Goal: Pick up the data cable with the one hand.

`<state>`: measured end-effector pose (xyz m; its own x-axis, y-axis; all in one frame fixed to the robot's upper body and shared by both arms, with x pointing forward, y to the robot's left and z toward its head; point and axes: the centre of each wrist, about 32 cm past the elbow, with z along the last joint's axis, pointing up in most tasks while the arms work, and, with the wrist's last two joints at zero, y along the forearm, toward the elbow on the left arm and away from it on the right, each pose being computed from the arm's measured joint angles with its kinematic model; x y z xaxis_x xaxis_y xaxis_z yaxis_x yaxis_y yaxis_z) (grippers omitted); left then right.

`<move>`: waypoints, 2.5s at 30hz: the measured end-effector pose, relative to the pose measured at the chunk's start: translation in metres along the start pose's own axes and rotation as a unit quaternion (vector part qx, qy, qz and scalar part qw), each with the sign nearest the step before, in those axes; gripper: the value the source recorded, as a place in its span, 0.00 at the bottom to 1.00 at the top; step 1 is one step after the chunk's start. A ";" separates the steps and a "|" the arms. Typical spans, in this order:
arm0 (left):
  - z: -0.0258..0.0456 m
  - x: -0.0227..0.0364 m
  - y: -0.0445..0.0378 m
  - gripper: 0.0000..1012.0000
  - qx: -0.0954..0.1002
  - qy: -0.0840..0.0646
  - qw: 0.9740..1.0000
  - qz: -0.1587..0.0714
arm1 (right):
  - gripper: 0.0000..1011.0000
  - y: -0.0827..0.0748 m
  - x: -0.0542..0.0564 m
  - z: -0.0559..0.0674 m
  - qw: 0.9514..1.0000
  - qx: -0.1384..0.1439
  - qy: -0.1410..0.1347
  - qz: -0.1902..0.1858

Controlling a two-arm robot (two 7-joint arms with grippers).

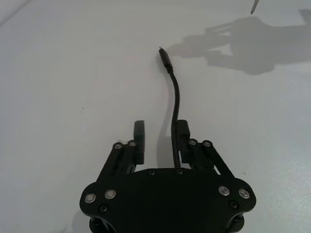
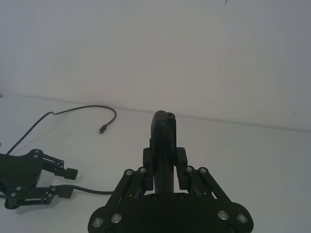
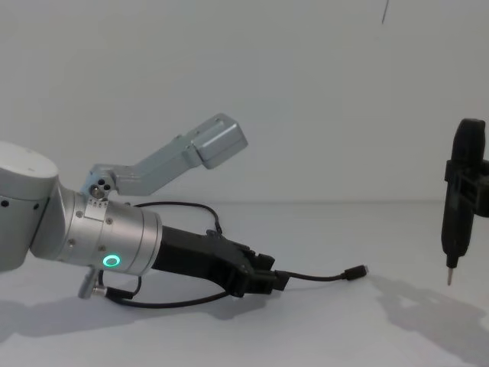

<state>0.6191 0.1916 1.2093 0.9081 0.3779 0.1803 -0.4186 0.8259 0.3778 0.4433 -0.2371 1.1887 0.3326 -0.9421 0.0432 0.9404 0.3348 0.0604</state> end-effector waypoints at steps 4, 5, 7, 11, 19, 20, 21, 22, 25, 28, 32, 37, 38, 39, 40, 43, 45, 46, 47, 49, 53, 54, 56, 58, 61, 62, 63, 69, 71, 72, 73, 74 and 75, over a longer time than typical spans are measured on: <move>-0.0002 0.0001 0.0001 0.25 0.001 0.000 1.000 0.000 | 0.27 0.000 0.000 0.000 1.000 0.000 0.000 0.000; -0.0002 0.0001 0.0001 0.23 0.001 0.000 1.000 0.000 | 0.27 0.000 0.000 0.000 1.000 0.000 0.000 0.000; -0.0003 0.0001 0.0001 0.15 0.001 0.000 1.000 0.000 | 0.27 0.000 0.000 0.000 1.000 0.000 0.000 0.000; -0.0004 0.0002 0.0003 0.07 0.001 0.000 1.000 0.000 | 0.27 0.000 0.000 0.000 1.000 0.000 0.000 0.000; 0.0020 -0.0006 0.0024 0.04 -0.012 -0.002 1.000 0.003 | 0.27 0.000 0.000 0.000 1.000 0.000 0.000 0.000; 0.0025 -0.0009 0.0029 0.04 -0.015 -0.002 1.000 0.004 | 0.27 0.000 0.000 0.000 1.000 0.000 0.000 0.000; 0.0032 -0.0011 0.0034 0.04 -0.018 -0.003 1.000 0.005 | 0.27 0.000 0.000 0.000 1.000 0.000 0.000 0.000; 0.0049 -0.0015 0.0050 0.04 -0.025 -0.005 1.000 0.007 | 0.27 0.000 0.000 0.000 1.000 0.000 0.000 0.000; 0.0074 -0.0024 0.0075 0.04 -0.037 -0.008 0.999 0.009 | 0.27 0.000 0.000 0.000 1.000 0.000 0.000 0.000; 0.0110 -0.0040 0.0142 0.04 -0.053 -0.012 0.998 0.012 | 0.27 0.000 0.000 0.000 1.000 0.000 0.000 0.000; 0.0126 -0.0057 0.0207 0.04 -0.064 -0.014 0.998 0.013 | 0.27 0.000 0.000 0.000 1.000 0.000 0.000 0.000; 0.0128 -0.0096 0.0332 0.04 -0.075 -0.017 0.997 0.014 | 0.27 0.000 0.000 0.000 1.000 0.000 0.000 0.000; 0.0117 -0.0102 0.0354 0.04 -0.075 -0.017 0.997 0.014 | 0.27 0.000 0.000 0.000 1.000 0.000 0.000 0.000; 0.0121 -0.0114 0.0393 0.04 -0.078 -0.018 0.997 0.014 | 0.27 0.000 0.000 0.000 1.000 0.000 0.000 0.000; 0.0119 -0.0121 0.0410 0.04 -0.078 -0.018 0.997 0.015 | 0.27 0.000 0.000 0.000 1.000 0.000 0.000 0.000; 0.0102 -0.0151 0.0487 0.04 -0.079 -0.017 0.997 0.016 | 0.27 0.000 0.000 0.000 1.000 0.000 0.000 0.000; 0.0091 -0.0174 0.0535 0.04 -0.079 -0.016 0.997 0.016 | 0.27 0.000 0.000 0.000 1.000 0.000 0.000 0.000; 0.0085 -0.0184 0.0554 0.04 -0.078 -0.016 0.997 0.016 | 0.27 0.000 0.000 0.000 1.000 0.000 0.000 0.000; 0.0082 -0.0192 0.0568 0.04 -0.078 -0.015 0.997 0.016 | 0.27 0.000 0.000 0.000 1.000 0.000 0.000 0.000; 0.0072 -0.0213 0.0604 0.04 -0.078 -0.015 0.997 0.016 | 0.27 0.000 0.000 0.000 1.000 0.000 0.000 0.000; 0.0060 -0.0257 0.0656 0.04 -0.077 -0.013 0.997 0.013 | 0.27 0.000 0.000 0.000 1.000 0.000 0.000 0.000; 0.0060 -0.0257 0.0656 0.04 -0.077 -0.013 0.997 0.013 | 0.27 0.000 0.000 0.000 1.000 0.000 0.000 0.000; 0.0058 -0.0275 0.0672 0.04 -0.077 -0.013 0.997 0.012 | 0.27 0.000 0.000 0.000 1.000 0.000 0.000 0.000; 0.0056 -0.0290 0.0680 0.04 -0.077 -0.012 0.997 0.010 | 0.27 0.000 0.000 0.000 1.000 0.000 0.000 0.000; 0.0054 -0.0307 0.0685 0.04 -0.077 -0.011 0.997 0.008 | 0.27 0.000 0.000 0.000 1.000 0.000 0.000 0.000; 0.0053 -0.0316 0.0688 0.04 -0.077 -0.011 0.997 0.007 | 0.27 0.000 0.000 0.000 1.000 0.000 0.000 0.000; 0.0052 -0.0320 0.0688 0.04 -0.077 -0.010 0.997 0.006 | 0.27 0.000 0.000 0.000 1.000 0.000 0.000 0.000; 0.0048 -0.0347 0.0694 0.04 -0.076 -0.009 0.997 0.002 | 0.27 0.001 -0.001 0.001 1.000 0.003 0.002 -0.001; 0.0047 -0.0352 0.0695 0.04 -0.076 -0.008 0.997 0.002 | 0.27 0.001 -0.002 0.002 1.000 0.007 0.005 0.000; 0.0046 -0.0357 0.0695 0.04 -0.076 -0.008 0.997 0.001 | 0.27 0.002 -0.002 0.003 1.000 0.008 0.006 0.000; 0.0046 -0.0359 0.0696 0.04 -0.076 -0.008 0.997 0.001 | 0.27 0.002 -0.003 0.004 1.000 0.011 0.009 0.002; 0.0046 -0.0361 0.0696 0.04 -0.076 -0.008 0.997 0.000 | 0.27 0.002 -0.003 0.004 1.000 0.011 0.009 0.002; 0.0045 -0.0364 0.0698 0.04 -0.076 -0.008 0.997 0.000 | 0.27 0.003 -0.004 0.006 1.000 0.015 0.013 0.004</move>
<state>0.5569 0.2336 1.2332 0.9074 0.3723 0.1949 -0.4118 0.8801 0.2364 0.4448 -0.2326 1.1944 0.3416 -0.9397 0.0181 0.9355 0.3418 0.0896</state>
